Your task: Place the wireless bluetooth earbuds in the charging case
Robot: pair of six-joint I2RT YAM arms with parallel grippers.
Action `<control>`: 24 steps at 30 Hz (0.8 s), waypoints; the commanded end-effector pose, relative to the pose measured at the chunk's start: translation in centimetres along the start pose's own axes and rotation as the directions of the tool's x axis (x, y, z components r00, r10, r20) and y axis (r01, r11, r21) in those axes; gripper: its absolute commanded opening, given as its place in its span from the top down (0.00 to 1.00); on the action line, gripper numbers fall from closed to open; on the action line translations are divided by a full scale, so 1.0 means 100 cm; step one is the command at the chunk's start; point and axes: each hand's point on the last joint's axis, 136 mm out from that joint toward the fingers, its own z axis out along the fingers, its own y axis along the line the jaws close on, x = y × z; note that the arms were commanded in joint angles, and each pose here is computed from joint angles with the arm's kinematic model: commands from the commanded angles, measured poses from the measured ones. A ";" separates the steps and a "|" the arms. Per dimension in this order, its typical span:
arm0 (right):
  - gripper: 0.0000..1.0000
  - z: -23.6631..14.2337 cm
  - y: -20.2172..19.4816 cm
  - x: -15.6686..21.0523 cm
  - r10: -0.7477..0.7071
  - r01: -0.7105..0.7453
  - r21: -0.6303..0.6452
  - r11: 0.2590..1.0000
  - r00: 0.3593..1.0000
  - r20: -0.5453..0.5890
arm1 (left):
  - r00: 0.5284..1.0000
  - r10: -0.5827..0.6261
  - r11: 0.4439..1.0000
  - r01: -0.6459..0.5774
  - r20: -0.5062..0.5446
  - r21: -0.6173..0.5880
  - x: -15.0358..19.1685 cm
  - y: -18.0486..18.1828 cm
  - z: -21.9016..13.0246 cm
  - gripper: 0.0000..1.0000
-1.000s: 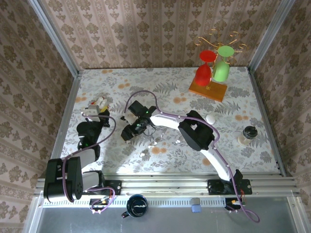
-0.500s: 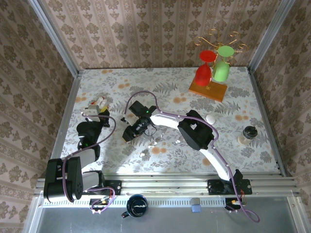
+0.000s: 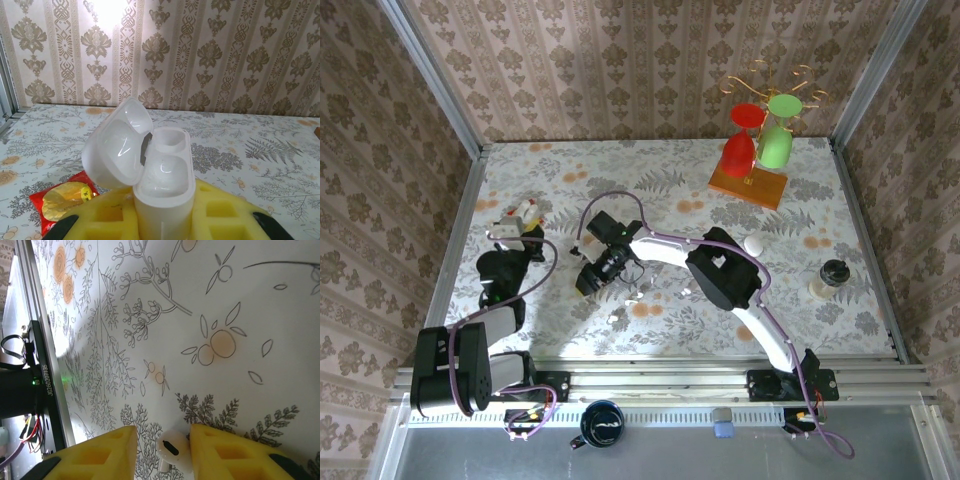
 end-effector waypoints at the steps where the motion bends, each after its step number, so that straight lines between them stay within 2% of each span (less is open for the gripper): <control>1: 0.65 0.000 0.005 0.022 0.017 -0.015 0.020 1.000 0.997 -0.069 | 1.000 0.008 1.000 -0.008 0.015 0.002 -0.004 0.001 -0.001 1.00; 8: 0.66 -0.005 0.011 0.032 -0.002 0.004 0.025 1.000 0.995 -0.098 | 1.000 0.005 1.000 -0.005 0.016 0.002 -0.004 0.002 -0.001 1.00; 10: 0.61 -0.007 0.012 0.033 -0.014 0.016 0.030 0.999 0.995 -0.096 | 1.000 0.005 1.000 -0.005 0.017 0.002 -0.004 0.002 -0.001 1.00; 12: 0.61 -0.009 0.009 0.035 -0.020 0.024 0.050 0.998 0.995 -0.097 | 1.000 0.005 1.000 -0.005 0.016 0.003 -0.004 0.001 -0.001 1.00; 16: 0.65 -0.010 0.007 0.038 -0.029 0.036 0.060 0.998 0.993 -0.113 | 1.000 0.005 1.000 -0.005 0.014 0.003 -0.003 0.002 -0.001 1.00; 24: 0.65 -0.009 0.000 0.044 -0.043 0.054 0.085 0.995 0.991 -0.124 | 1.000 0.005 1.000 -0.005 0.016 0.003 -0.004 0.002 -0.001 1.00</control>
